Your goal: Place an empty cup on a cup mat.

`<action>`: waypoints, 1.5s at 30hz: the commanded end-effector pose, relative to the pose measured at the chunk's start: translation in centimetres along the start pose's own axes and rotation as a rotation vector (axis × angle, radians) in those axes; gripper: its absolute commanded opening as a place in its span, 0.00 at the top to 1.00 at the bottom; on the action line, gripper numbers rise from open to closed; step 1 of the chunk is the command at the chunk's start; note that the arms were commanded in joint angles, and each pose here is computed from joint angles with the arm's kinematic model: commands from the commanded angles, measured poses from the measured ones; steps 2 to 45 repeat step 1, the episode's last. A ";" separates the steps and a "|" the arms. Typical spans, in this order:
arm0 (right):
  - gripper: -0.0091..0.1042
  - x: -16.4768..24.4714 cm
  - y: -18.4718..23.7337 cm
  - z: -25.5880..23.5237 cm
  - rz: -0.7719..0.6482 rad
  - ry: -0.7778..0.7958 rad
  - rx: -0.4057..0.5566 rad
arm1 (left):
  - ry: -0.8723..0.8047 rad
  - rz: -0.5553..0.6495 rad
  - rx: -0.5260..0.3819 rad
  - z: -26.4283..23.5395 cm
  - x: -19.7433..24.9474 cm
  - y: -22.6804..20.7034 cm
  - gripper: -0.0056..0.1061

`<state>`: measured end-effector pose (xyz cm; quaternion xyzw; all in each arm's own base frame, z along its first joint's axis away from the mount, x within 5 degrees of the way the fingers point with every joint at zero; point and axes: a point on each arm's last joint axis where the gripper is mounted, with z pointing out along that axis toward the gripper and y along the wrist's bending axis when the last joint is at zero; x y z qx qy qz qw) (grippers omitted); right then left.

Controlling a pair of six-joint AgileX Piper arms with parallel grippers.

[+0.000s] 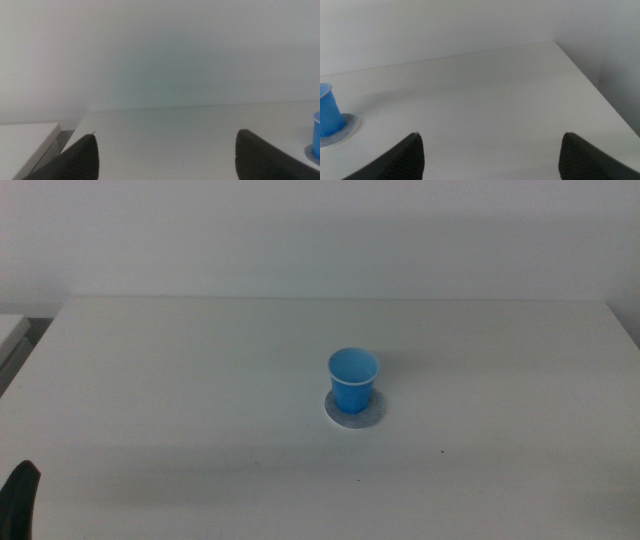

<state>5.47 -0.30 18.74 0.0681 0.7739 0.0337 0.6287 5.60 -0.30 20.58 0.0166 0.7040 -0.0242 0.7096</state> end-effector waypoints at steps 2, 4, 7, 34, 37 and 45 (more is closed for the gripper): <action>0.14 0.0 0.0 0.0 -0.012 -0.010 0.006 | -0.008 -0.006 0.005 0.0 -0.1 0.0 0.11; 0.14 0.0 0.0 0.0 -0.012 -0.010 0.006 | -0.008 -0.006 0.005 0.0 -0.1 0.0 0.11; 0.14 0.0 0.0 0.0 -0.012 -0.010 0.006 | -0.008 -0.006 0.005 0.0 -0.1 0.0 0.11; 0.14 0.0 0.0 0.0 -0.012 -0.010 0.006 | -0.008 -0.006 0.005 0.0 -0.1 0.0 0.11; 0.14 0.0 0.0 0.0 -0.012 -0.010 0.006 | -0.008 -0.006 0.005 0.0 -0.1 0.0 0.11; 0.14 0.0 0.0 0.0 -0.012 -0.010 0.006 | -0.008 -0.006 0.005 0.0 -0.1 0.0 0.11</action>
